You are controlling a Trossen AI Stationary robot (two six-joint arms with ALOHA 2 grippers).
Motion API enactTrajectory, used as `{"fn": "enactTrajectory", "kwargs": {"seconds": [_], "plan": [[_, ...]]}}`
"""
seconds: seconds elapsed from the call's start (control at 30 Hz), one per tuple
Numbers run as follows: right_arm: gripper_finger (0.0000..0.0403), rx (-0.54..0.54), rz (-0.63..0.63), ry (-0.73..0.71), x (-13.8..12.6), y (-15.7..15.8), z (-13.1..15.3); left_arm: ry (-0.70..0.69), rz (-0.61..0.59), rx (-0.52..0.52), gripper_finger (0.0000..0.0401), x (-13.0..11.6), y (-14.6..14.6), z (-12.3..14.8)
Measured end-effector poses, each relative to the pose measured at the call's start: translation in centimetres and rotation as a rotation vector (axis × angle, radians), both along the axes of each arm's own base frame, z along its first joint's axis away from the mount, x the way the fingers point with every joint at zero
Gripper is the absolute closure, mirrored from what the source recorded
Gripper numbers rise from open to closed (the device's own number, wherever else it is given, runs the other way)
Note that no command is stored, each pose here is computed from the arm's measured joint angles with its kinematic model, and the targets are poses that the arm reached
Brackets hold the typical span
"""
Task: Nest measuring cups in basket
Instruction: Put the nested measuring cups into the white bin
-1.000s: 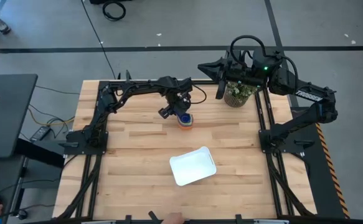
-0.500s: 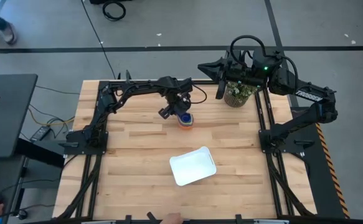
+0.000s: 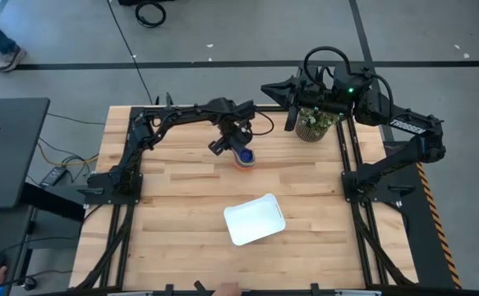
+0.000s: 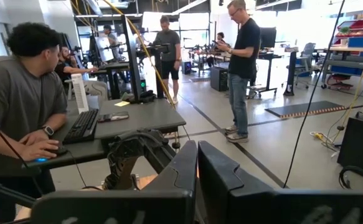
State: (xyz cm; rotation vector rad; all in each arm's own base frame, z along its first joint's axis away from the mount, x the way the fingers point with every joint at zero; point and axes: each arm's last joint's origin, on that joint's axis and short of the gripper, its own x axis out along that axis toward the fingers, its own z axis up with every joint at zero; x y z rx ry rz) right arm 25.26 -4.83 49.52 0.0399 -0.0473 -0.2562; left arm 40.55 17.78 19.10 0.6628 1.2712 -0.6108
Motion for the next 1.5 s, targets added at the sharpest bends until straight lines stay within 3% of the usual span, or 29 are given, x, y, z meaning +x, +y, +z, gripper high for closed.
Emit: {"fn": "enactTrajectory", "kwargs": {"seconds": [0.27,0.9,1.5], "plan": [[0.0381,0.000,0.000,0.000,0.0,0.0,0.0,0.023,-0.023,-0.025,0.0246,-0.3,-0.4,-1.2],[0.0381,0.000,0.000,0.000,0.0,0.0,0.0,0.001,-0.034,-0.044,0.0246,0.0,-0.7,-1.3],[0.0381,0.000,0.000,0.000,0.0,0.0,0.0,0.004,-0.031,-0.068,0.0246,0.8,-2.9,-1.3]]}}
